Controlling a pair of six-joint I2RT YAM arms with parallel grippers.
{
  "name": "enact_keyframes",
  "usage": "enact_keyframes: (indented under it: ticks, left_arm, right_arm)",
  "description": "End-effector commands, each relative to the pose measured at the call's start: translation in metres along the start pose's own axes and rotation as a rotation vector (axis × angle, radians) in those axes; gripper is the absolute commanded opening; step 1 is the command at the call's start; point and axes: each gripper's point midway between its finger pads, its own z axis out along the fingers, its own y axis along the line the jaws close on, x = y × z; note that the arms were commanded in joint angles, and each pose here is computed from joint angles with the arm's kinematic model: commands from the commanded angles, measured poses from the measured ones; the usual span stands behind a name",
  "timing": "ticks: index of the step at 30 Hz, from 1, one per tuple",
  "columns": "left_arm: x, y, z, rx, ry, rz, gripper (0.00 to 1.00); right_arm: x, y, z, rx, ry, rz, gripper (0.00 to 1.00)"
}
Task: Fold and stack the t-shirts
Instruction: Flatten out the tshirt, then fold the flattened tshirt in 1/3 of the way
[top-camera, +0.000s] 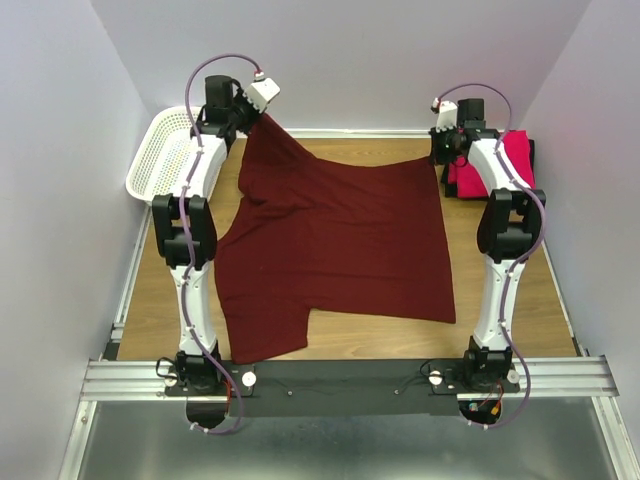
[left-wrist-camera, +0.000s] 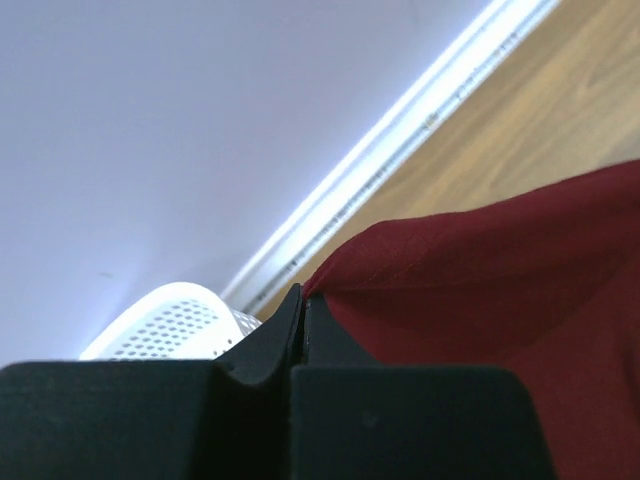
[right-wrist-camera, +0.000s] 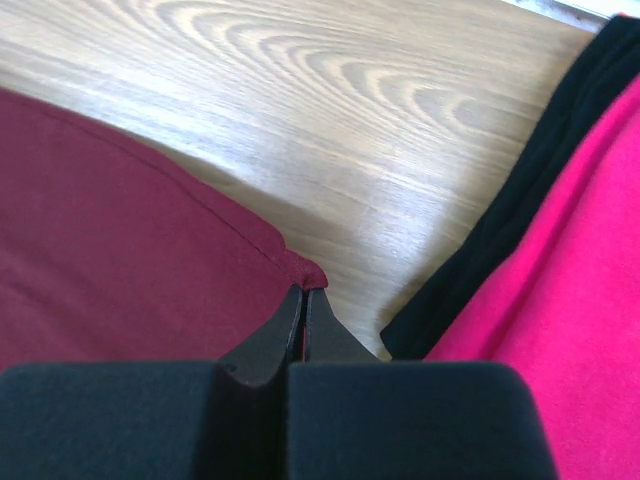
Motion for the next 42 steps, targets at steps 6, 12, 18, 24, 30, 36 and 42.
enact_keyframes:
  ticks: [6, 12, 18, 24, 30, 36, 42]
  left_arm:
    - [-0.005, 0.027, 0.040, -0.269, 0.014, 0.097, 0.00]
    - [0.022, 0.009, 0.062, -0.230, 0.051, 0.100, 0.00]
    - [0.034, 0.003, 0.077, -0.241, 0.080, 0.110, 0.00]
    - [0.015, 0.012, 0.067, -0.249, 0.049, 0.113, 0.00]
    - [-0.006, 0.006, 0.036, -0.194, 0.050, 0.112, 0.00]
    - [-0.003, -0.012, -0.008, -0.127, 0.111, 0.118, 0.00]
    - [0.006, -0.039, -0.050, -0.078, 0.141, 0.061, 0.00]
  right_arm:
    - [-0.004, -0.023, 0.017, 0.068, -0.046, 0.033, 0.01]
    - [-0.003, -0.025, 0.026, 0.071, -0.046, 0.039, 0.01]
    - [-0.004, -0.024, 0.030, 0.057, -0.053, 0.037, 0.00]
    - [-0.013, -0.020, 0.025, 0.035, -0.075, 0.026, 0.01]
    - [-0.020, -0.008, 0.005, -0.008, -0.094, -0.004, 0.00]
    - [-0.025, 0.005, -0.030, -0.033, -0.116, -0.083, 0.01]
    - [0.000, 0.021, -0.045, -0.082, -0.082, -0.112, 0.01]
